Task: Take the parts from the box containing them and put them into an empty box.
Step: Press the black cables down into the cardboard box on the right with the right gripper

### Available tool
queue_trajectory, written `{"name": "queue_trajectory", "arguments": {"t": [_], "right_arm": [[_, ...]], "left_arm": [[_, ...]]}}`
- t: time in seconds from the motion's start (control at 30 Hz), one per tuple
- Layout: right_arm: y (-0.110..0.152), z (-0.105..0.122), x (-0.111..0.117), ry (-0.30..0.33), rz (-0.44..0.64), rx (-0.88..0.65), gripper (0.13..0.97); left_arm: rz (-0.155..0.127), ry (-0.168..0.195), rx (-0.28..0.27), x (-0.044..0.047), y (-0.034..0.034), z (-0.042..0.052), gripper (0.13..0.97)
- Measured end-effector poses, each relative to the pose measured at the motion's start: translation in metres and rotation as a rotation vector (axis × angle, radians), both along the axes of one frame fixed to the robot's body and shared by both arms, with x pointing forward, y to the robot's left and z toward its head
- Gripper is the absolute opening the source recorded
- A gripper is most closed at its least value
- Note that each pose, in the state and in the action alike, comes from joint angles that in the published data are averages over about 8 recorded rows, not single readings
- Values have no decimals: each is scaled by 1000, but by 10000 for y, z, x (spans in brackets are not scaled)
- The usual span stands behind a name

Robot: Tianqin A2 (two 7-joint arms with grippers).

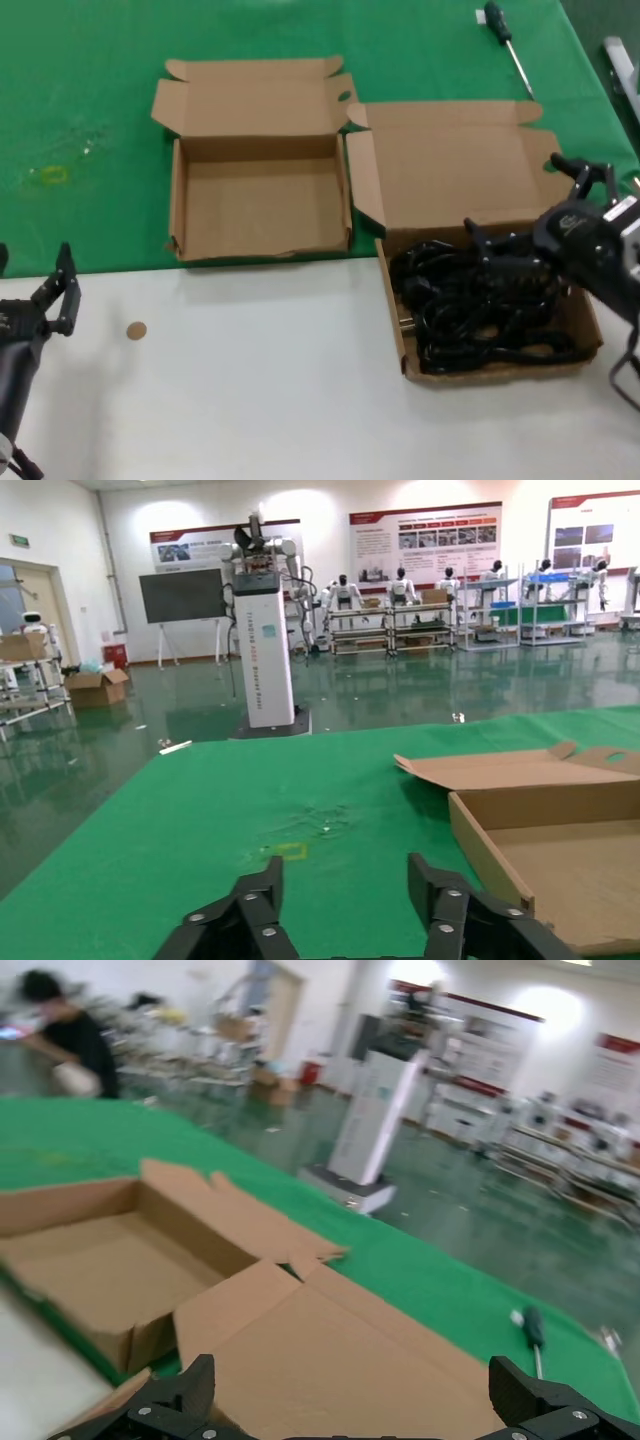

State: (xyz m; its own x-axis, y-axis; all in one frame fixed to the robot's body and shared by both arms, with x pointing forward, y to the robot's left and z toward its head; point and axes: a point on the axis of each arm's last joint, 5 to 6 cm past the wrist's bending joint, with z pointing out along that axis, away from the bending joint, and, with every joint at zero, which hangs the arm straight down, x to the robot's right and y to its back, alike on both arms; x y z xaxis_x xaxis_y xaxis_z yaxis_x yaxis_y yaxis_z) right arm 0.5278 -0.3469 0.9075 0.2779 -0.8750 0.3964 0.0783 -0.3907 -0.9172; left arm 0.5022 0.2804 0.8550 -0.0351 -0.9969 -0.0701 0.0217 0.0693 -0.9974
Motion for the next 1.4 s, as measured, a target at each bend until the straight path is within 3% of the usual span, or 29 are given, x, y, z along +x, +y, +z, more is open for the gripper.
{"name": "queue_trajectory", "arguments": {"t": [0.17,0.47,0.6,0.97,1.17,1.4], "right_arm": [[-192,273,6,-10,109,-165,966],[-381,692,-33,6,343,-455,966],[-468,781,-32,38,440,-581,966],[-754,934,115,86,682,-981,966],[-780,984,263,47,749,-1142,966],[-664,989,441,-33,759,-1226,966]], "left_arm": [[0,0,0,0,0,0,451],[0,0,1,0,0,0,280],[0,0,1,0,0,0,280],[0,0,1,0,0,0,173],[0,0,1,0,0,0,152],[0,0,1,0,0,0,152]]}}
